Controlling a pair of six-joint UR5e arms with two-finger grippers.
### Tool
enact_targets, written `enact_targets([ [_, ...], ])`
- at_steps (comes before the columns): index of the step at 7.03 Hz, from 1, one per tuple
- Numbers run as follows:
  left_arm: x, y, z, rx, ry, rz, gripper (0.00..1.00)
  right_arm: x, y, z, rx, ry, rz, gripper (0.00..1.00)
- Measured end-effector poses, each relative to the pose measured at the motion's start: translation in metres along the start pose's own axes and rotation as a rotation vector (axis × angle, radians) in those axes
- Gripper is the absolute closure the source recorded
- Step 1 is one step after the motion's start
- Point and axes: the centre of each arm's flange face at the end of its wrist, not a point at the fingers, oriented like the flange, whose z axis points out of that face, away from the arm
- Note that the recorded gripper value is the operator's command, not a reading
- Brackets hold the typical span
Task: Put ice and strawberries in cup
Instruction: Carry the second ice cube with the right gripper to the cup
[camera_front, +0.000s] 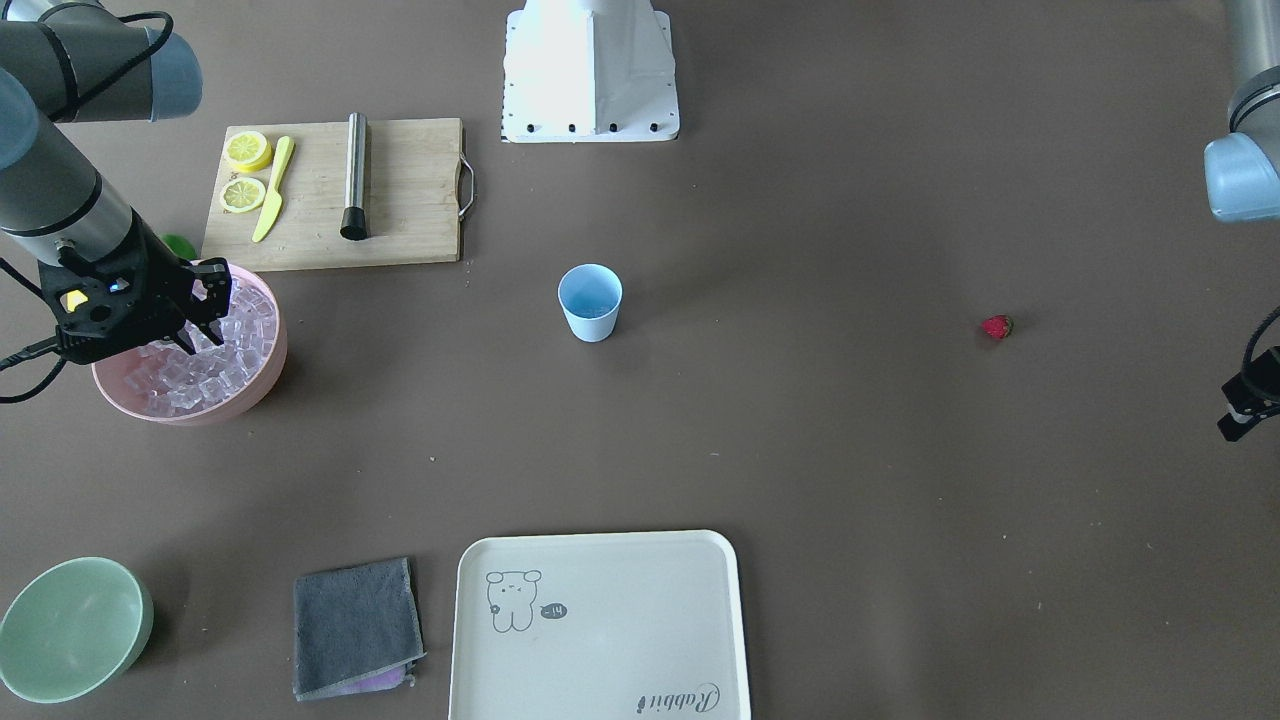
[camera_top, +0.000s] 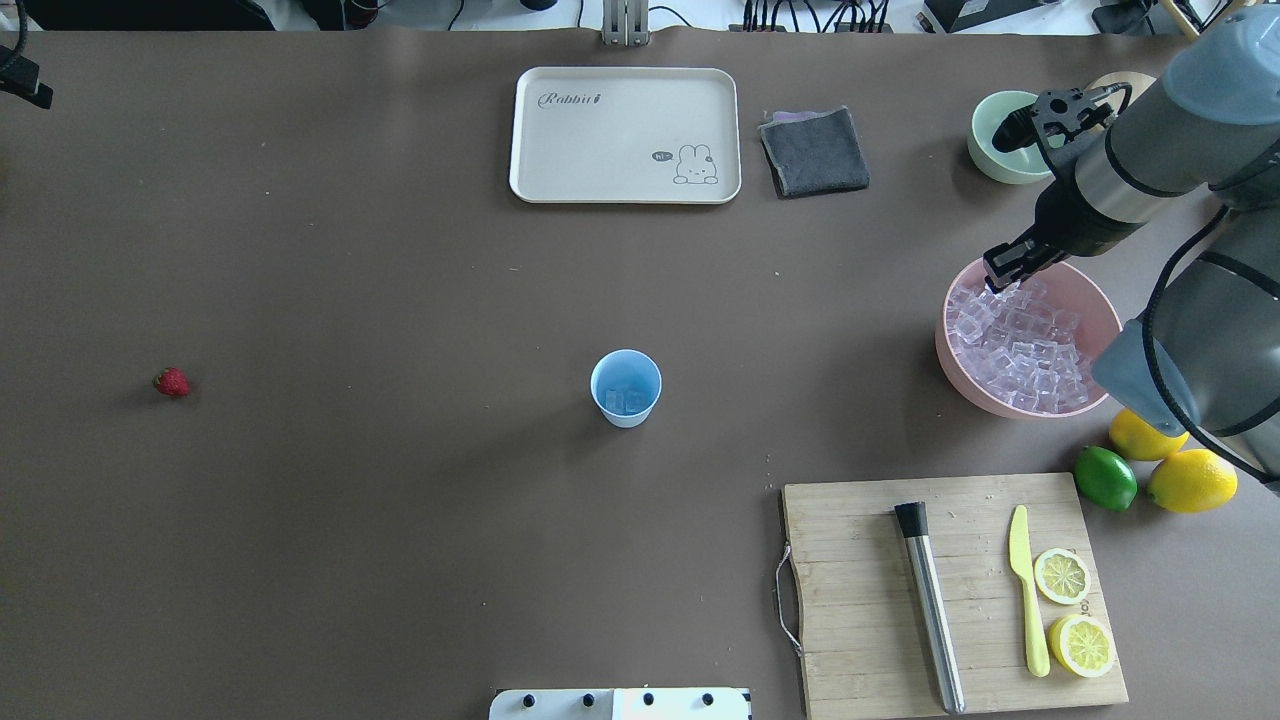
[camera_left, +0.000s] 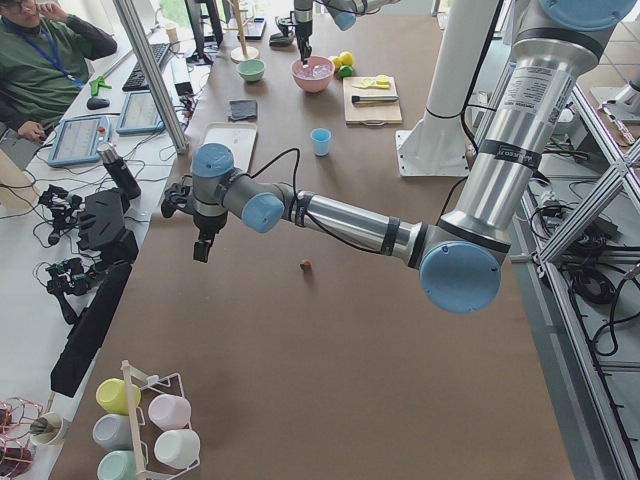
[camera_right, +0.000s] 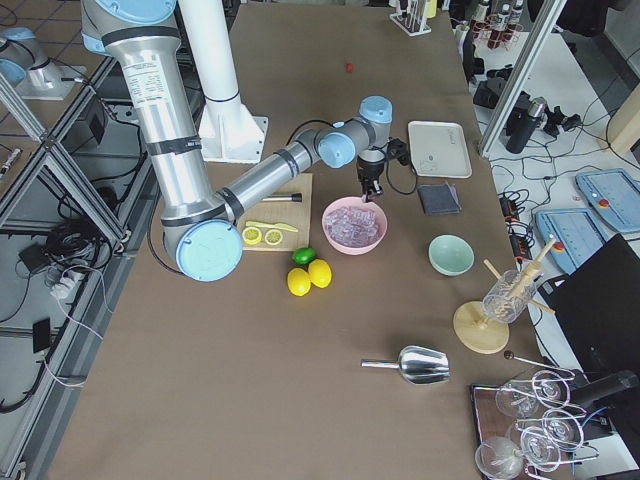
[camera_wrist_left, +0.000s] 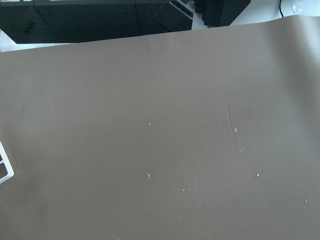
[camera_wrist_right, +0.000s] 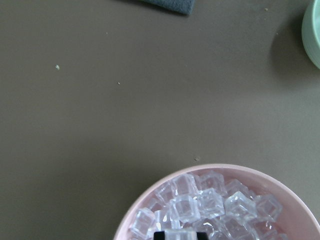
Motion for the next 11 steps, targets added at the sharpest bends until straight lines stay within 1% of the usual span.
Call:
enact_targets([
  [1,0.0,0.0,0.0,-0.001,0.0,0.0,0.03,-0.024,-0.015,-0.015,0.03,-0.035,0.034,1.0],
  [3,0.0,0.001,0.001,-0.002,0.0,0.001,0.03,-0.095,-0.037,-0.035,0.068,-0.107,0.155,1.0],
  [4,-0.001,0.002,0.001,-0.003,0.0,0.0,0.03,-0.136,-0.037,-0.037,0.079,-0.132,0.22,1.0],
  [5,-0.002,0.003,0.002,-0.005,0.0,-0.001,0.03,-0.181,-0.031,-0.032,0.095,-0.142,0.266,1.0],
  [6,-0.003,0.005,0.003,-0.008,0.0,-0.002,0.03,-0.225,-0.021,-0.022,0.114,-0.14,0.296,1.0],
  [8,-0.006,0.007,0.004,-0.01,-0.001,-0.003,0.03,-0.295,-0.003,0.001,0.144,-0.129,0.318,1.0],
  [10,-0.007,0.008,0.005,-0.011,-0.003,-0.003,0.03,-0.337,0.001,0.025,0.157,-0.104,0.316,1.0],
  [11,-0.007,0.008,0.005,-0.013,-0.004,-0.004,0.03,-0.346,-0.001,0.034,0.162,-0.097,0.313,1.0],
])
